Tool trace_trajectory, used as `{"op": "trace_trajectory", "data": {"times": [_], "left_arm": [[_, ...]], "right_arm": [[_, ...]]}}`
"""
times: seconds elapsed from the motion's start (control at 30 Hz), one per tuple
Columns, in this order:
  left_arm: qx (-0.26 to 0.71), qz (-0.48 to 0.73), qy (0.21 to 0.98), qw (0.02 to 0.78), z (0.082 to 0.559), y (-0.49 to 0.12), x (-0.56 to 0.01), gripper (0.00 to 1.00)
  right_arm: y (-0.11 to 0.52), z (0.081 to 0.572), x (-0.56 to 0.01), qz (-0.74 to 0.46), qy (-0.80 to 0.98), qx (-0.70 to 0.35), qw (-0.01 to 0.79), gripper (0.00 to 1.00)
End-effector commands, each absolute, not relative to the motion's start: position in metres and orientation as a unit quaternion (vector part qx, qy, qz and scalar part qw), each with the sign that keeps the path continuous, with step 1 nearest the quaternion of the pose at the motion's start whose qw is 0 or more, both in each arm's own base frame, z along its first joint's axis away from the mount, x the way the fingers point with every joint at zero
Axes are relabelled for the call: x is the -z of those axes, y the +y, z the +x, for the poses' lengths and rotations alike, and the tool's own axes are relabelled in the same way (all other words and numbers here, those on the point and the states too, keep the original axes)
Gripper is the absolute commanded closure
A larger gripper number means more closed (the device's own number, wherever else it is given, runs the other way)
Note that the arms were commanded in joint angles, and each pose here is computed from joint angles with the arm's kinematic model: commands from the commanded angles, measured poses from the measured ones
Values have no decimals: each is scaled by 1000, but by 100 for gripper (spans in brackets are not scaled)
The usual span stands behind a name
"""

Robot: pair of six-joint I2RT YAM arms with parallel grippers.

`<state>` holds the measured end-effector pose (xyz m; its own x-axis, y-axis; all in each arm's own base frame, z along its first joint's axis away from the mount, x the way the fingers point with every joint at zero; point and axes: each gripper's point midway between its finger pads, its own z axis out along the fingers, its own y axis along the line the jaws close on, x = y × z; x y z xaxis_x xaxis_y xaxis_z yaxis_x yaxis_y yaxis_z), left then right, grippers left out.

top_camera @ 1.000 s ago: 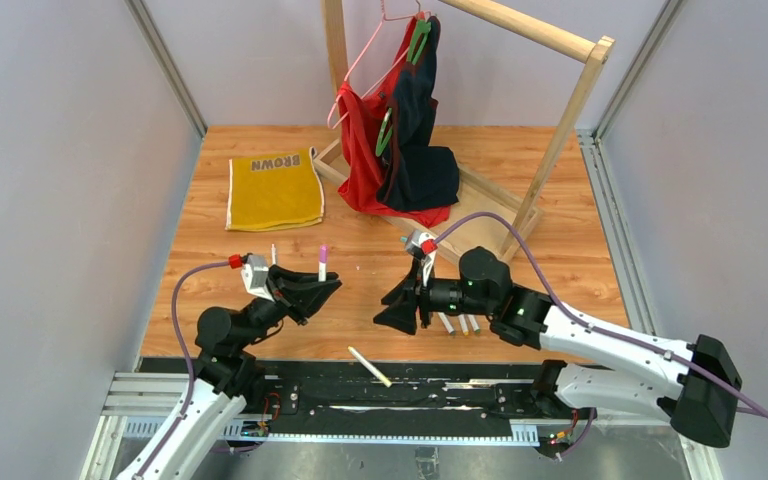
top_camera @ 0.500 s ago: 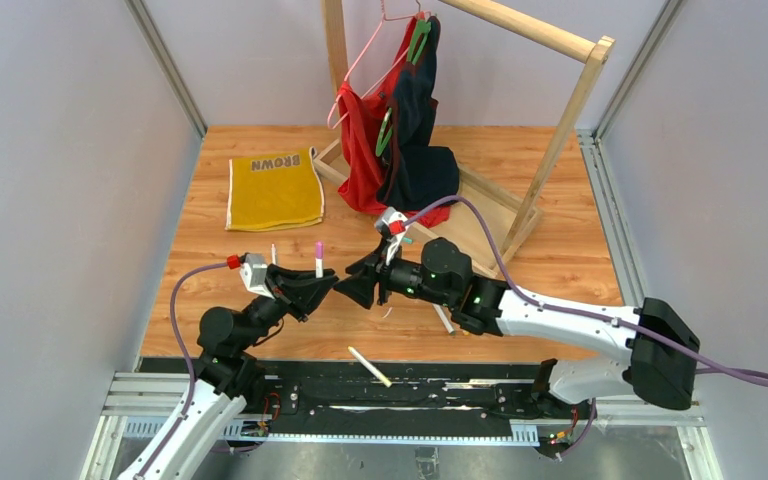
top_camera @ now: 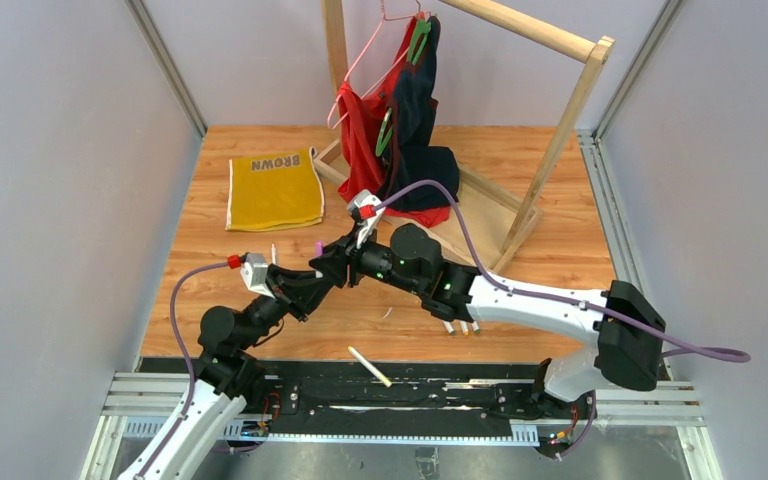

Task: Insert the pens into the pen caps
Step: Place the pen at the center of the board.

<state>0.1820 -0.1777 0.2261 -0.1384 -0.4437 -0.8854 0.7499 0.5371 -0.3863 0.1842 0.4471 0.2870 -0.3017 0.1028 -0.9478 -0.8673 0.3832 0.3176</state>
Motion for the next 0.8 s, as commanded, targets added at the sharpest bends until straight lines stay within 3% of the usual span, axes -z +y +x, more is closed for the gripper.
{"op": "trace_trajectory", "data": {"times": [0.0,0.23,0.33,0.4,0.5,0.57,0.77], "left_arm": [[456,128,589,655,183,-175,-229,100],[454,128,590,655,183,-174,-227,100],[451,129,594,653,185,-175,-225,99],[450,129,598,651,186,-175,-223,87],[444,124,608,646,189,-174,-219,56],[428,114,623,644,195,-171,-213,42],[334,27,687,645,222,-137,-189,29]], "right_arm": [[456,192,-288,-289,660,-446,531,63],[457,201,-284,-273,668,-432,541,80],[457,201,-286,-274,664,-432,546,98],[454,201,-287,-279,660,-427,552,100],[441,200,-283,-300,664,-401,555,99],[424,200,-267,-327,685,-362,542,99],[350,197,-189,-363,783,-251,439,99]]}}
